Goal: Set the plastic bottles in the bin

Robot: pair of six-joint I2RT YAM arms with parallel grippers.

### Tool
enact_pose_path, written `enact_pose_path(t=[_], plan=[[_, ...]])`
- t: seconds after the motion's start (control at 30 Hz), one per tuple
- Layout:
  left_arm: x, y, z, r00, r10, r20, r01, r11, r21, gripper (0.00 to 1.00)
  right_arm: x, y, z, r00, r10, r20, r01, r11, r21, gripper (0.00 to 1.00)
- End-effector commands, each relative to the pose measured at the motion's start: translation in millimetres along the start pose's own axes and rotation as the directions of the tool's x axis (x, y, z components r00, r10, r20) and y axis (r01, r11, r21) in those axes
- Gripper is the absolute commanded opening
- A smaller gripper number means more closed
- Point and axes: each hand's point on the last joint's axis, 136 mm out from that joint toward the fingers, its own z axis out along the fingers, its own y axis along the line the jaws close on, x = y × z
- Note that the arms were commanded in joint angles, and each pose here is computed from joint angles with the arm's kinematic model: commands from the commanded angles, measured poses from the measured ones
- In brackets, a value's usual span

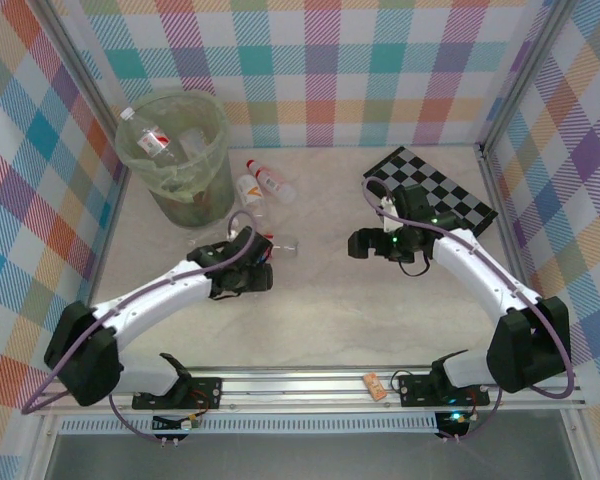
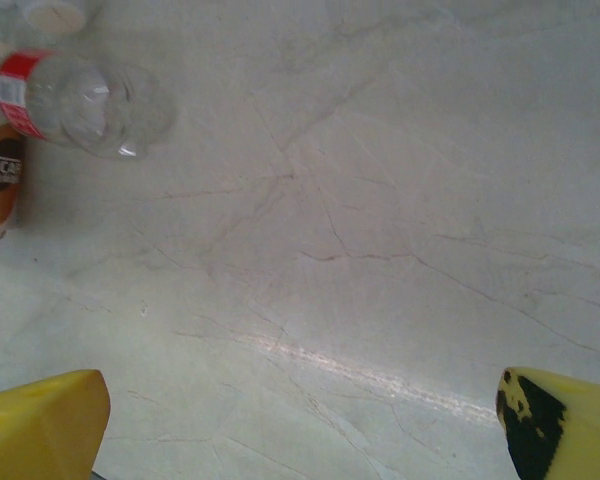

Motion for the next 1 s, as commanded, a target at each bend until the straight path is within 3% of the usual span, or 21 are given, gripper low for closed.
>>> enact_pose_path(t=[0.0, 0.27, 0.5, 0.7, 0.97], plan=[[-32, -12, -51, 0.992, 0.05, 0.113, -0.056, 0.997, 0.055, 0.5, -9, 8, -7, 1.0, -0.01, 0.016, 0.011, 1.0, -0.029, 0.99], [-121, -18, -139, 0.936, 0.075, 0.345, -0.124, 0.984, 0.124, 0.44, -4, 13, -7, 1.0, -0.003, 0.005, 0.004, 0.998, -0.056, 0.99], [-224, 33, -182, 0.843, -0.101, 0.529, 0.013, 0.986, 0.167, 0.35, 6, 15, -22, 1.0, 0.002, 0.019, -0.001, 0.998, -0.06, 0.99], [-292, 76, -195, 0.733, -0.222, 0.643, 0.13, 0.974, 0.188, 0.19, 17, 12, -34, 1.0, 0.002, 0.019, -0.002, 0.999, -0.041, 0.99], [-354, 133, -156, 0.704, -0.298, 0.645, 0.286, 0.95, 0.127, 0.04, 24, 12, -39, 1.0, 0.004, 0.025, -0.003, 0.999, -0.044, 0.99]])
